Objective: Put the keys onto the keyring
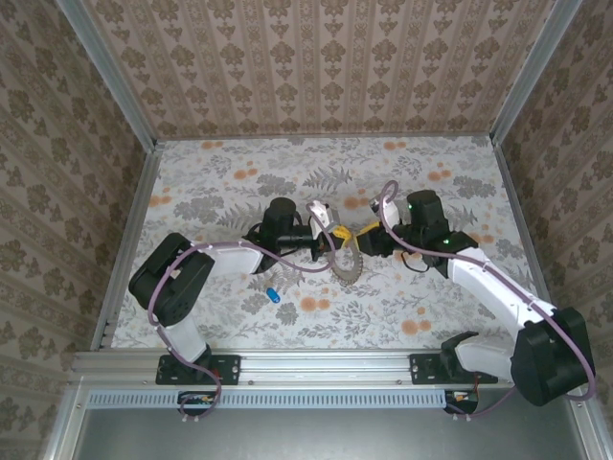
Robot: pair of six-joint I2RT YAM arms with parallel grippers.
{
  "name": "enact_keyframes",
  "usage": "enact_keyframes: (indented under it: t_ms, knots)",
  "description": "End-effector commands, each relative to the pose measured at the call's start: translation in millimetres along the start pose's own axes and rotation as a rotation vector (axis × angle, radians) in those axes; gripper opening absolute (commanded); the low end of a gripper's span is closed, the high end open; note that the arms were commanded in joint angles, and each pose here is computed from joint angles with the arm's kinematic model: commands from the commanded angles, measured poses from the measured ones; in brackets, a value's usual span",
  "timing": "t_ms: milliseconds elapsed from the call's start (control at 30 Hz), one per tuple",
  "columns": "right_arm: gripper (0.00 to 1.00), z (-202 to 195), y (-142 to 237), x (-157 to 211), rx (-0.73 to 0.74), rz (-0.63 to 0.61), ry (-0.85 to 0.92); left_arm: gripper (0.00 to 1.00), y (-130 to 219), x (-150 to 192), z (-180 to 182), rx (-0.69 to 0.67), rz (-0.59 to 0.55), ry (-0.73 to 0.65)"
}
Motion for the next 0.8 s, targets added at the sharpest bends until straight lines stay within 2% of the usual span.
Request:
enact_keyframes:
  t_ms: [0,133,200,400,600,667,767]
  knots:
    - [0.38,-3.7,-3.2,-2.4,-0.006,0.005,0.026,0.0,2.8,-16.9,-10.5,0.014,-0.051,-0.037]
    - [0.35,-12.1,-9.3,1.3,0.02,0.016,0.023,0.0,1.8,-18.5,-12.0,0.014,-0.057,-0.041]
    - [0.27,-15.9,-11.5,5.8,0.03,0.024,0.015,0.0,2.0,-18.7,-11.5,0.01,-0.06,-0.042]
    - [0.13,-24.3,-13.8,19.0,0.078,0.031,0.003,0.0,2.6,-20.8,-11.0,0.003,-0.071,-0.045]
    - [0.04,-30.0,-14.7,24.7,0.115,0.029,-0.022,0.0,2.5,-21.5,-11.2,0.004,-0.075,-0.045]
    - [0.04,-29.9,-15.8,25.9,0.11,0.036,-0.034,0.0,2.6,-22.2,-10.9,0.004,-0.081,-0.043]
    - [0.11,-30.9,-13.1,24.5,0.128,0.028,-0.039,0.0,3.1,-23.4,-11.2,0.005,-0.089,-0.04]
Point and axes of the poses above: each hand's point on the last joint's axis, 136 mm out from that joint toward the fingers, its own y axis back along the fingers, its own z axis along the line the jaws close on, x = y × z, the point moved 3 cm from there along y, back along the fingers, and after that the axes turned 10 degrees about y, right-handed, at the moved point
